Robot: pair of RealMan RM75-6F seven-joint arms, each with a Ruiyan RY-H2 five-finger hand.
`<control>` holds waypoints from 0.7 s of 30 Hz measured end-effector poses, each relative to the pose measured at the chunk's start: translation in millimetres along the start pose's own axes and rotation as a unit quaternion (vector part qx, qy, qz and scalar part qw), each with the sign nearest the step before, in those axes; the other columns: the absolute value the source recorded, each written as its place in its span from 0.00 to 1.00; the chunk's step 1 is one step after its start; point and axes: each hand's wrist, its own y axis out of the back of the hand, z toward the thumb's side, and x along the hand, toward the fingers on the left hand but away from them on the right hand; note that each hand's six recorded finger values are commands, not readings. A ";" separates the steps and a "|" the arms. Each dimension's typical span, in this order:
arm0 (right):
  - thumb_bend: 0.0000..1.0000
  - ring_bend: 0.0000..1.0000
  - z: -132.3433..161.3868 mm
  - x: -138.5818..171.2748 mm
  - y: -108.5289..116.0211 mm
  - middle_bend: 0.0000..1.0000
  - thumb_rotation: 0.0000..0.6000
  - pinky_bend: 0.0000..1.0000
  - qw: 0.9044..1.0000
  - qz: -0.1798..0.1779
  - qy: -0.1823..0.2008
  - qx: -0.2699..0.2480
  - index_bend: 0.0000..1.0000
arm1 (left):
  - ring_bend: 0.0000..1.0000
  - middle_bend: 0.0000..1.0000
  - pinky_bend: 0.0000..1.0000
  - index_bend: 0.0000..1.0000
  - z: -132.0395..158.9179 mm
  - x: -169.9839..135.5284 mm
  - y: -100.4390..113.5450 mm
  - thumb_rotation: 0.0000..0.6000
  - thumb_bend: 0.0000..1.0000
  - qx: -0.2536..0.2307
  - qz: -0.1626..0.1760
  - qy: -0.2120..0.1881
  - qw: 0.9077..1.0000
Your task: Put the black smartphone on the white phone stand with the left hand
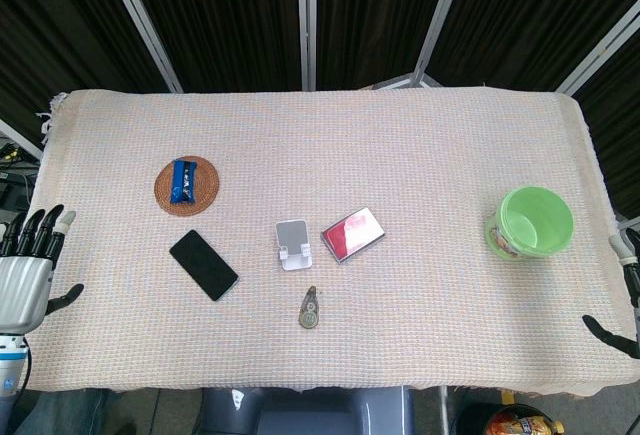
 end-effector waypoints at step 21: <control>0.00 0.00 10.3 0.8 -3.1 0.00 1.00 0.00 1.000 0.010 -0.004 0.012 0.00 | 0.14 0.08 0.21 0.15 55.9 50.3 -64.1 1.00 0.00 0.060 -0.087 -0.173 0.979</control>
